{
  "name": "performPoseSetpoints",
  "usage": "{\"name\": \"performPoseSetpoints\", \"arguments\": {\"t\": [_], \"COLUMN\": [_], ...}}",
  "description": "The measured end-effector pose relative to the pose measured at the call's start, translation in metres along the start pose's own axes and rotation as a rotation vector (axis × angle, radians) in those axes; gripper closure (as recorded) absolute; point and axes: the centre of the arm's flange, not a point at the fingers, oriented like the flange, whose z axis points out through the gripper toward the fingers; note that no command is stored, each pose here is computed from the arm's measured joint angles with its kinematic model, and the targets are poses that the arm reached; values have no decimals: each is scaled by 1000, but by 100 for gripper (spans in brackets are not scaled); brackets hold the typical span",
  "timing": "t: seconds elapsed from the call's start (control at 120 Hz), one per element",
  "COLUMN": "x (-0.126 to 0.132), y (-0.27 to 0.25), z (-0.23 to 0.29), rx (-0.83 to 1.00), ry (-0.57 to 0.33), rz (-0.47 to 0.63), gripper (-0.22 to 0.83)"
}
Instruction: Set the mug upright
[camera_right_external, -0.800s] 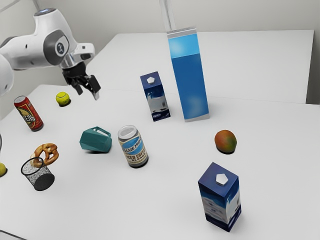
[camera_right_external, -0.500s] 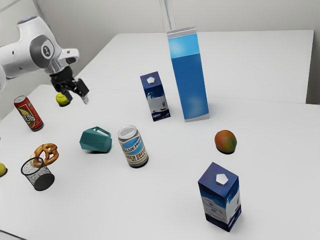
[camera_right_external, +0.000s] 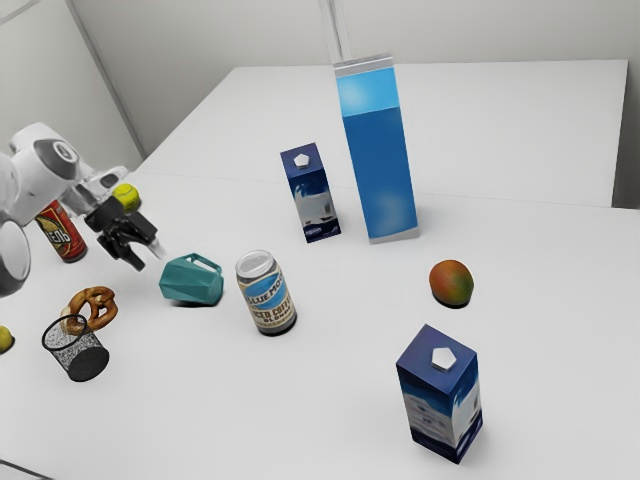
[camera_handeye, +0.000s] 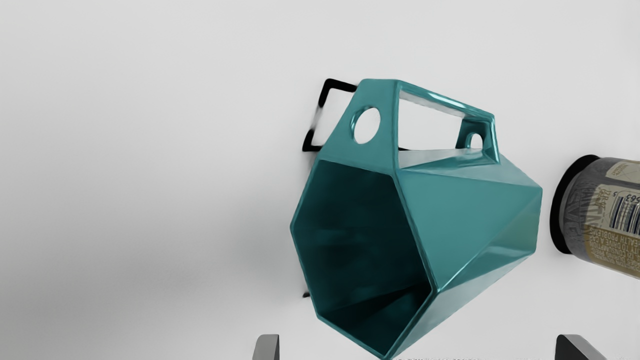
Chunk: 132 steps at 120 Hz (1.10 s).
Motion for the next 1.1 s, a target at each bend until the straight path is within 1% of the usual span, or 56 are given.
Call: {"name": "performPoseSetpoints", "arguments": {"t": [0.217, 0.467, 0.558, 0.625, 0.933, 1.017, 1.1], "x": [-5, -1, 0, 0, -1, 0, 0], "y": [-13, -12, -11, -11, -12, -10, -9], "z": [33, 44, 47, 47, 46, 47, 49], "rx": [-185, -306, -329, -340, -369, -375, -379], "ry": [-22, 22, 33, 40, 70, 74, 75], "rz": [20, 58, 69, 77, 98, 104, 107], "gripper": [0, 0, 4, 10, 58, 66, 70]}}
